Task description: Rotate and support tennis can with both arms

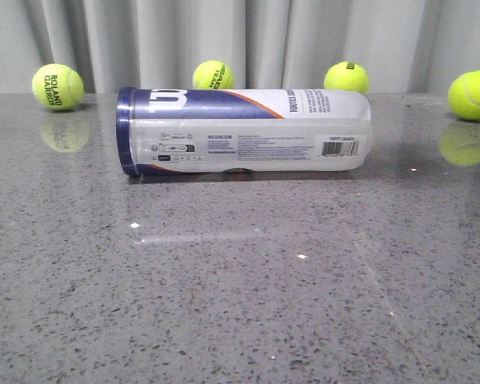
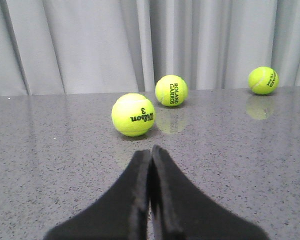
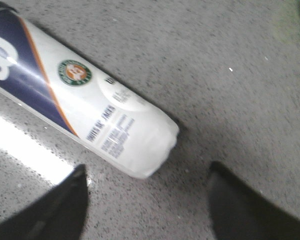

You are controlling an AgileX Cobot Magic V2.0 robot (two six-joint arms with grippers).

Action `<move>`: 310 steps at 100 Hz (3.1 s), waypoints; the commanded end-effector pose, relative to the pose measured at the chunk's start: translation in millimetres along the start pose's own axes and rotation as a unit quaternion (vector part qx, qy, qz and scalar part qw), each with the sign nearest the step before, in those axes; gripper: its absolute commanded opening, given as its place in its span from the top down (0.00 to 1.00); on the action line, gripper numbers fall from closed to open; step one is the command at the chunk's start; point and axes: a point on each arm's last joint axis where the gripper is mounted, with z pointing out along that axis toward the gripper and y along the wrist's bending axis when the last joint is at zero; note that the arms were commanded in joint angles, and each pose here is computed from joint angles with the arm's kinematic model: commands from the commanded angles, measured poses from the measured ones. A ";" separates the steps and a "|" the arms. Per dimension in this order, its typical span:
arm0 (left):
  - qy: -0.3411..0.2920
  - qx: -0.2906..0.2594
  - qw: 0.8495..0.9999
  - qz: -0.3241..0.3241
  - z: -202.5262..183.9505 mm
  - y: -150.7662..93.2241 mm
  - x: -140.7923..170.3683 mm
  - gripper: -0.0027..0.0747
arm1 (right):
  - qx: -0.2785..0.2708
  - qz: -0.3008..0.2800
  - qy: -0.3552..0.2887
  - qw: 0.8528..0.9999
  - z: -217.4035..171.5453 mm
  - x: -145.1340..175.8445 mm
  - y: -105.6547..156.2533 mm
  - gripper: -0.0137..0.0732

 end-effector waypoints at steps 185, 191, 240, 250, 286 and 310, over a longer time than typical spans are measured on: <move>-0.108 -0.005 0.994 -0.003 -5.4 1.1 -23.3 0.99 | 0.056 0.081 -0.394 0.914 -81.6 297.3 13.3 0.92; -0.108 -0.005 0.994 -0.003 -6.0 1.3 -32.0 0.99 | 0.056 0.081 -0.391 0.915 -80.0 297.6 13.3 0.92; 0.003 0.009 0.999 -0.041 22.8 2.2 -117.9 0.99 | 0.055 0.081 -0.381 0.919 -74.6 299.0 13.4 0.92; 0.050 0.015 0.997 -0.051 39.5 1.5 -129.5 0.99 | 0.055 0.081 -0.381 0.919 -74.6 299.0 13.4 0.92; 0.144 0.029 0.982 -0.118 98.3 -3.4 -136.7 0.50 | 0.055 0.081 -0.381 0.919 -74.6 299.0 13.4 0.92; 0.243 0.074 0.948 -0.194 132.5 -22.4 -124.4 0.28 | 0.055 0.081 -0.381 0.919 -74.6 299.0 13.4 0.92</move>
